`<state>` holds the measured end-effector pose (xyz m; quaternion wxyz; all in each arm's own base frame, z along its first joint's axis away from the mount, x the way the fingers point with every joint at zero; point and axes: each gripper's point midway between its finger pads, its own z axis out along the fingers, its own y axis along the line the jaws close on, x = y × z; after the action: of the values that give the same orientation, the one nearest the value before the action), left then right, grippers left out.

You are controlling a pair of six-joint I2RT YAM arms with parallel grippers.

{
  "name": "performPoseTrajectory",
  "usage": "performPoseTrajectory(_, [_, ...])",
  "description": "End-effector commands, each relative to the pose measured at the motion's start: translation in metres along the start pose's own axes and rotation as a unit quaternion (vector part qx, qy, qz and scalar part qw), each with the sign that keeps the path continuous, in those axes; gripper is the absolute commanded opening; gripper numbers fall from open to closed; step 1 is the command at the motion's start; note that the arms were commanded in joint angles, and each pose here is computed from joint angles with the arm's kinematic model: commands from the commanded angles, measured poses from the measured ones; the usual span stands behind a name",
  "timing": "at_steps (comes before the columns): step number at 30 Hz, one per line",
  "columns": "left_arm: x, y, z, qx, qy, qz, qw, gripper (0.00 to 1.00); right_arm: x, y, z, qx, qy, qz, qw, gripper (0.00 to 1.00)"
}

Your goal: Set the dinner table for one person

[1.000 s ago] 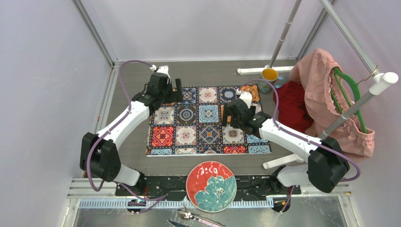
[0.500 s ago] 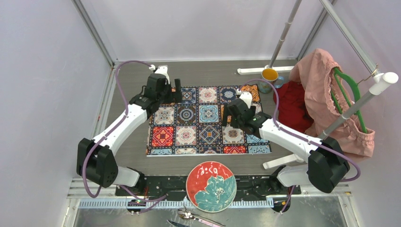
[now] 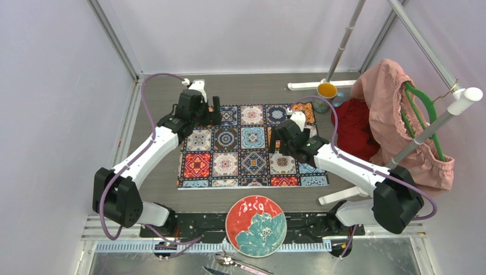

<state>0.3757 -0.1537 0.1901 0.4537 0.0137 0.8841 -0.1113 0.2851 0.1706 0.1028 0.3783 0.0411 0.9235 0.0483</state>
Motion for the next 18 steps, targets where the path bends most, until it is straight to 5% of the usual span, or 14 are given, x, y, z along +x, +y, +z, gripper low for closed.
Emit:
performPoseTrajectory(1, [-0.0144, -0.0085, -0.0114, 0.019, -0.025, 0.006, 0.999, 1.00, -0.0138, -0.0006, -0.0069, -0.003, -0.025, 0.010, 1.000, 1.00])
performPoseTrajectory(18, [-0.0155, -0.0117, -0.0155, 0.025, -0.024, 0.008, 0.999, 1.00, -0.0172, -0.0001, -0.0084, -0.004, -0.031, 0.014, 0.999, 1.00])
